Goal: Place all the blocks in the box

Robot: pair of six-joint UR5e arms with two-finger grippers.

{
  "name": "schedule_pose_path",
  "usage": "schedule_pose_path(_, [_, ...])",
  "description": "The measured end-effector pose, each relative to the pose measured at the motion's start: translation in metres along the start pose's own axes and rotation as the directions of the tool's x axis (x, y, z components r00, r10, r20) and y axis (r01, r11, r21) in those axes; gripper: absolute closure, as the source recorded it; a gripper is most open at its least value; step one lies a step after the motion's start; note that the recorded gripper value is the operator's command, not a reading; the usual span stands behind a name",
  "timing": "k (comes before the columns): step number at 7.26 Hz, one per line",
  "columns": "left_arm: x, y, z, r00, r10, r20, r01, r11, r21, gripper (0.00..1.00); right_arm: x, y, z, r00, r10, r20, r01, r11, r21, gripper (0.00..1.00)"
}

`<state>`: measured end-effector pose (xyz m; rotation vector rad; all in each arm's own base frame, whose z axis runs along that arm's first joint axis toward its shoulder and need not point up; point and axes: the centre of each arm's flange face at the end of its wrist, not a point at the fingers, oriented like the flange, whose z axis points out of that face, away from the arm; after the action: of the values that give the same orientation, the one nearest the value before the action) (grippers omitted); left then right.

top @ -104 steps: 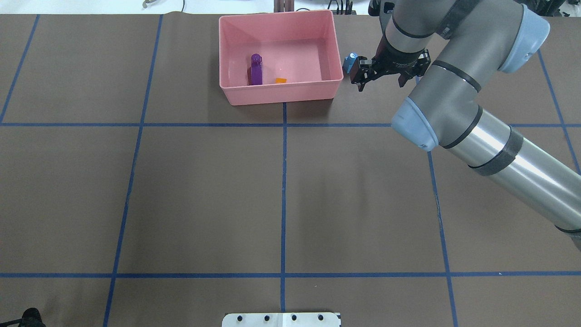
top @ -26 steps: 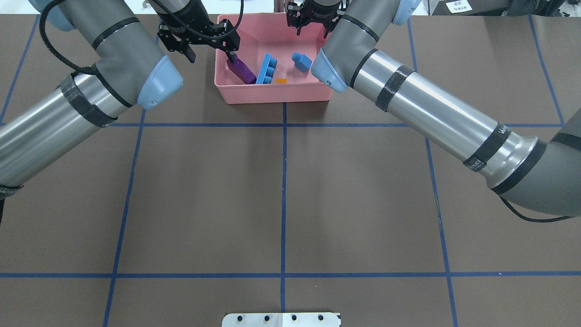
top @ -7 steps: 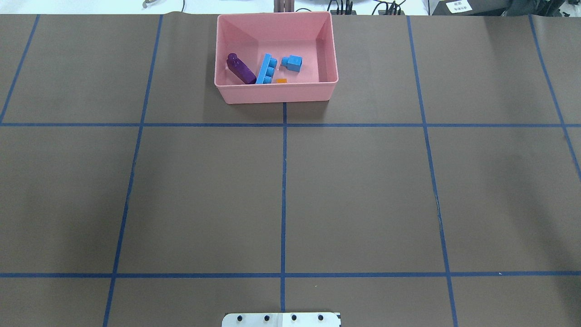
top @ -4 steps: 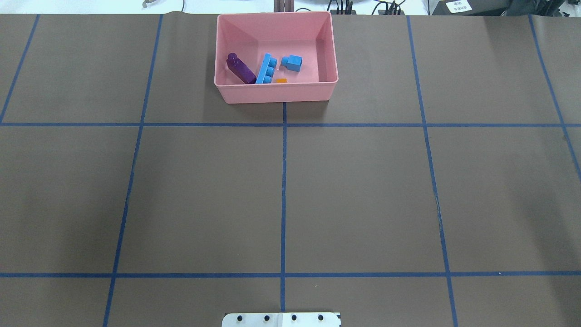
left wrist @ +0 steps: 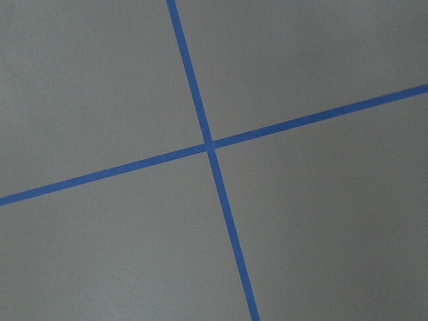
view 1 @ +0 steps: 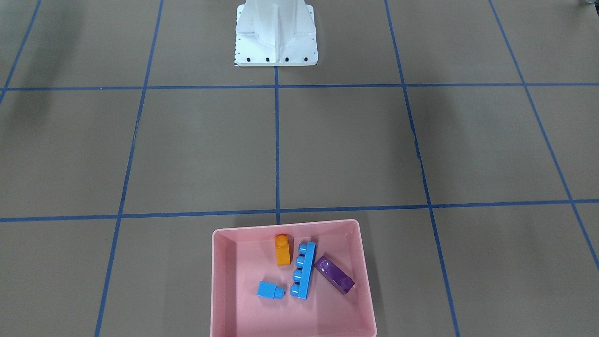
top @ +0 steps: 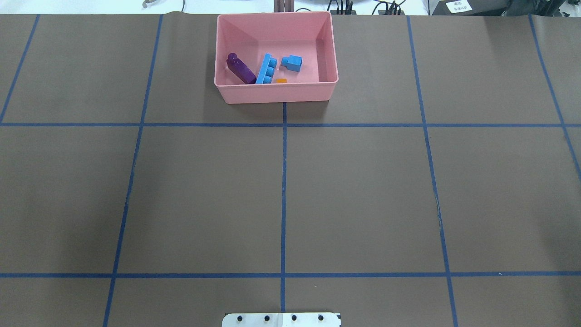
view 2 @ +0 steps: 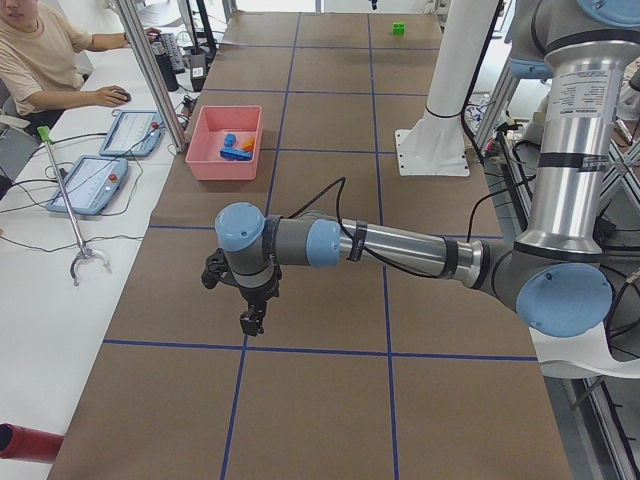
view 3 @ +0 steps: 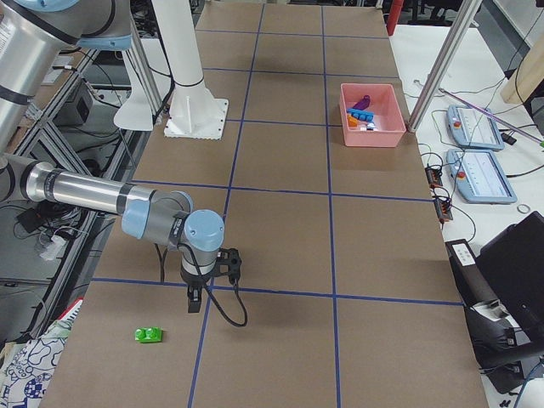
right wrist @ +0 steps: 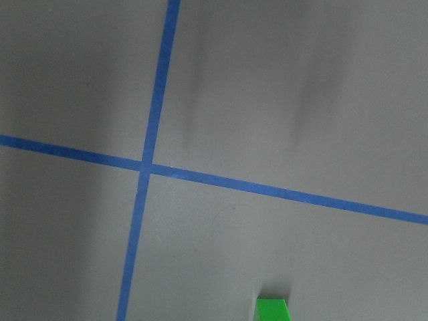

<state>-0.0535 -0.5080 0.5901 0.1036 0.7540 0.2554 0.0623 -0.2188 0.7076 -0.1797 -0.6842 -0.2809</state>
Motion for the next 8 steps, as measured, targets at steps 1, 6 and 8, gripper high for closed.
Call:
schedule_pose_path(1, [0.002,0.005,-0.001,1.000,0.002,0.000,-0.002,1.000,0.003,0.00,0.014,0.012,0.023,1.000,-0.001,0.002,0.001,1.000,0.002,0.00])
schedule_pose_path(6, [0.008,0.008,-0.006,1.000,0.014,0.001,-0.014,1.000,0.012,0.00,0.056,0.090,0.114,0.998,0.055,0.041,-0.056,0.998,0.026,0.01])
schedule_pose_path(8, [0.012,0.008,-0.010,1.000,0.019,0.002,-0.019,1.000,0.020,0.00,0.066,0.108,0.136,0.994,0.098,0.040,-0.101,0.991,0.091,0.01])
